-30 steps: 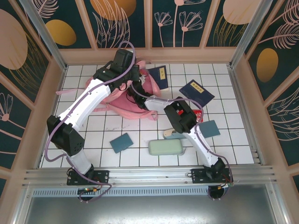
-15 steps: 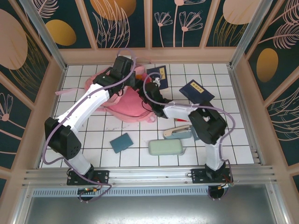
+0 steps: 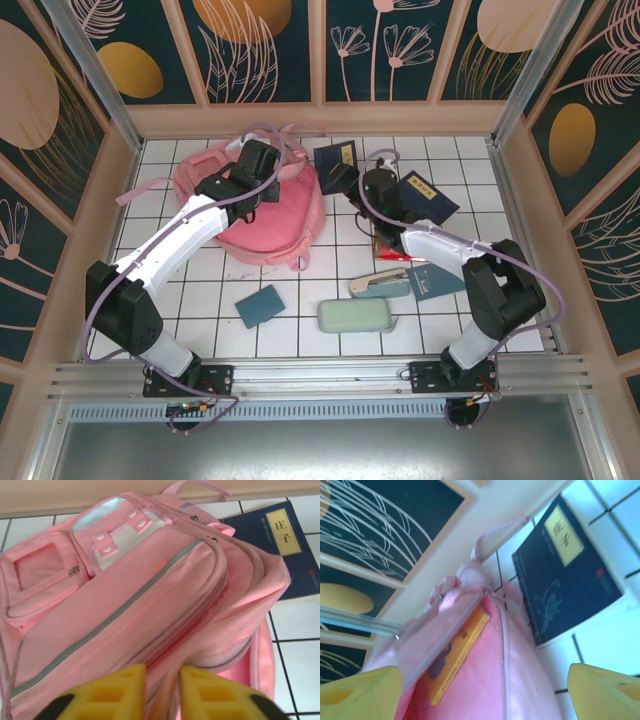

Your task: Pack the student bag

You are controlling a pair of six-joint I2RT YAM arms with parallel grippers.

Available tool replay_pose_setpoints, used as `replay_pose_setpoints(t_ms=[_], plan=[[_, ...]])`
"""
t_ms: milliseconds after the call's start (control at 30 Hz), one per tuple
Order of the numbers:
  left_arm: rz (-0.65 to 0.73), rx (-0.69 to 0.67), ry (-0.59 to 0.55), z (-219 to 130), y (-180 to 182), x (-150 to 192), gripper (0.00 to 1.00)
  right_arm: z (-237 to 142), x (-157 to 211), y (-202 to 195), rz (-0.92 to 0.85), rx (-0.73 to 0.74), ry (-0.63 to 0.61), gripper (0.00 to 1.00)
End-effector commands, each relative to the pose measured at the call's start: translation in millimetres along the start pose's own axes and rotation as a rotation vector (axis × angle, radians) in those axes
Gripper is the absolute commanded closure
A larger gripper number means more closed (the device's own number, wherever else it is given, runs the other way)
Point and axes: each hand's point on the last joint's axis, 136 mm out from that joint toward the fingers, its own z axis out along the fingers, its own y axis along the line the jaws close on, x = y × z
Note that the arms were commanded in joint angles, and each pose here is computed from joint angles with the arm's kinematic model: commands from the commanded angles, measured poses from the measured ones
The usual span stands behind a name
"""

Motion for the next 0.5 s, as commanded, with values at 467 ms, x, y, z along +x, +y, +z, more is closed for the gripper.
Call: replay_pose_setpoints(t_ms=[467], plan=[[-0.192, 0.371, -0.081, 44.2, -110.7, -65.0, 0.61, 11.9, -32.9, -45.2, -0.219, 0.036, 0.124, 0.41]])
